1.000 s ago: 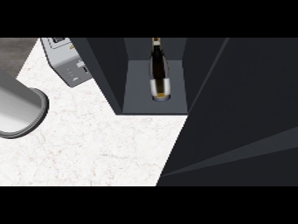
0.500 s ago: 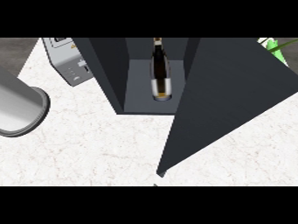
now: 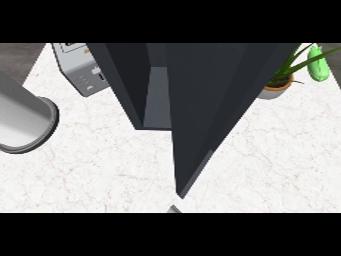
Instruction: Pick up the wine, place it into the cabinet and close the cabinet
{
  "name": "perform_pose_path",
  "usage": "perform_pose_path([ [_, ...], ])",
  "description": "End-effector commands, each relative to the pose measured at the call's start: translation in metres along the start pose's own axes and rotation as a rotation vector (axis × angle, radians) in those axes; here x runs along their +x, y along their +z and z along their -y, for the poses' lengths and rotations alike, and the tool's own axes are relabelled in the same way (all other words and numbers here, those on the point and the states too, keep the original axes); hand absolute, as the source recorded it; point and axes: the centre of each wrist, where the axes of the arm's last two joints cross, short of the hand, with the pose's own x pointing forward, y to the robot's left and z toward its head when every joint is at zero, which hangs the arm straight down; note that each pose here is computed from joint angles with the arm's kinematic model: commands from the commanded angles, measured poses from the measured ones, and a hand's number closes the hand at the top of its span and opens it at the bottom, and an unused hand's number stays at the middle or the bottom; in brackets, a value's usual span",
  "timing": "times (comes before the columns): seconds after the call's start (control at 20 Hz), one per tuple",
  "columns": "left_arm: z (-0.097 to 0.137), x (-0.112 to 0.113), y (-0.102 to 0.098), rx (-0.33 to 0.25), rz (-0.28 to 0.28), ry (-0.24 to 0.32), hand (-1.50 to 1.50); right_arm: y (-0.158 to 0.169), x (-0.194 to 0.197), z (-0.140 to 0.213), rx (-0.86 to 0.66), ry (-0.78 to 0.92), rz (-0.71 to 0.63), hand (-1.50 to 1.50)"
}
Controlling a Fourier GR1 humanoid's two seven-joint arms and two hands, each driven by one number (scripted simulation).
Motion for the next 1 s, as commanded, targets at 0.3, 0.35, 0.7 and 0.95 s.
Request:
perform_pose_path([
  [0.3, 0.004, -0.006, -0.008, -0.007, 0.011, 0.015, -1.5, -0.105, 0.022, -0.013, -0.003, -0.067, 0.066, 1.5],
  [0.35, 0.006, -0.012, -0.011, -0.004, -0.008, 0.03, -1.5, -0.115, 0.032, -0.014, -0.009, -0.052, 0.076, 1.5],
  [0.7, -0.001, -0.017, -0.012, 0.036, 0.006, 0.004, -1.5, -0.189, 0.043, 0.016, -0.09, 0.073, 0.103, 1.5],
  [0.95, 0.0, -0.008, -0.008, 0.038, 0.009, -0.012, -1.5, -0.212, 0.046, 0.026, -0.151, 0.162, 0.102, 1.5],
])
